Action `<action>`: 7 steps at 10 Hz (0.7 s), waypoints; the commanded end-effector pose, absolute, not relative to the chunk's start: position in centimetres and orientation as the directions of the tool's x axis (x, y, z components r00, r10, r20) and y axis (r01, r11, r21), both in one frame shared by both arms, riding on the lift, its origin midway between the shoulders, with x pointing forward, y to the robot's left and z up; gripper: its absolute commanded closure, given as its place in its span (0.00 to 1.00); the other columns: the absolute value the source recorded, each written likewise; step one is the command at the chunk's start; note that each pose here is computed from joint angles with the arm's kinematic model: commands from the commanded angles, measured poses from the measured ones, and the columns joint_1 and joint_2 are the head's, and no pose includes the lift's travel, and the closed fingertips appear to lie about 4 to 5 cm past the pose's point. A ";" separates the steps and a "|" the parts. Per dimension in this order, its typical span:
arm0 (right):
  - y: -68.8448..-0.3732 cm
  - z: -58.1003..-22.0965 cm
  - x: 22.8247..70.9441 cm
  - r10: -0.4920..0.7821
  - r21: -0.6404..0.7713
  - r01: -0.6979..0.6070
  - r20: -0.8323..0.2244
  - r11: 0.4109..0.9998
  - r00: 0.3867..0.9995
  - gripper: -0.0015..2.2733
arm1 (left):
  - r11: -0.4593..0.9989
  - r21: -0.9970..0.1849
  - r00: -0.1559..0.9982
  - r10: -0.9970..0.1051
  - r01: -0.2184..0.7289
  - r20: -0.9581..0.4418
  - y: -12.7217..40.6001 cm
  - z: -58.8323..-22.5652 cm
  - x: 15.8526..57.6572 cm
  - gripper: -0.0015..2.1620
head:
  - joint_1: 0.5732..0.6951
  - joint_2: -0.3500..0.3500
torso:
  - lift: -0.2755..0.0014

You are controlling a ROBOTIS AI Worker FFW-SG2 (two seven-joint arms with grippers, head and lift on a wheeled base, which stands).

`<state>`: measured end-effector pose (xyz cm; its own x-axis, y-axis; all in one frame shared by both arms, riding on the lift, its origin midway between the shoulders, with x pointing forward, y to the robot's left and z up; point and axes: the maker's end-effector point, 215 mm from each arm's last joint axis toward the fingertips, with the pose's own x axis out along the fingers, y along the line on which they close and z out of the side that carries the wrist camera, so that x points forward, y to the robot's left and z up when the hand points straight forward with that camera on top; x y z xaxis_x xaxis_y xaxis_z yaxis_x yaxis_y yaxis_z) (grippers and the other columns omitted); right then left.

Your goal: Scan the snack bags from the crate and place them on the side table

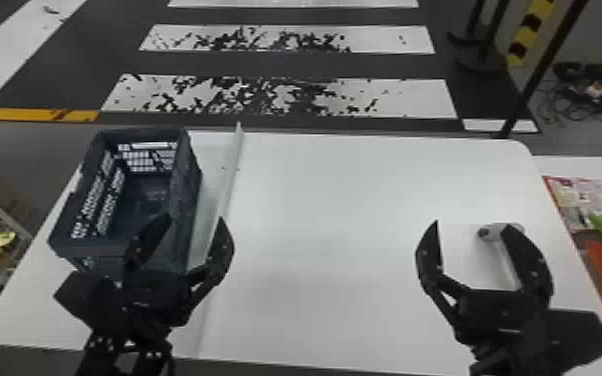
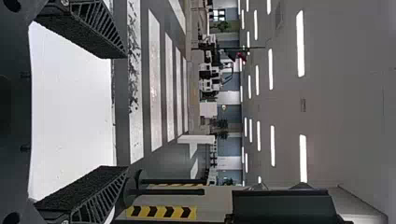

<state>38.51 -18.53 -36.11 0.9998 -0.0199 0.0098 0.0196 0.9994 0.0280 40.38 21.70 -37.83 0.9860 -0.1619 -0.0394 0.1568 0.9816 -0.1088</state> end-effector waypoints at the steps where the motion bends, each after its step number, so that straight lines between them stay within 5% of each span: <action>1: -18.4 -36.1 38.5 -0.019 0.029 0.018 0.012 0.999 1.000 0.01 | 0.982 -0.109 0.986 -0.162 0.157 -0.041 21.7 -37.9 40.4 0.04 | 1.00 0.57 | 0.81; 7: -18.4 -36.0 38.4 -0.016 0.030 0.016 0.014 0.999 1.000 0.01 | 0.981 -0.119 0.986 -0.160 0.154 -0.042 21.4 -38.0 40.3 0.04 | 1.00 0.57 | 0.81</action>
<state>38.42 -18.37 -36.04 0.9998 -0.0169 0.0137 0.0165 0.9994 0.0301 40.31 21.46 -38.05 0.9862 -0.1598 -0.0428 0.1538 0.9809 -0.1189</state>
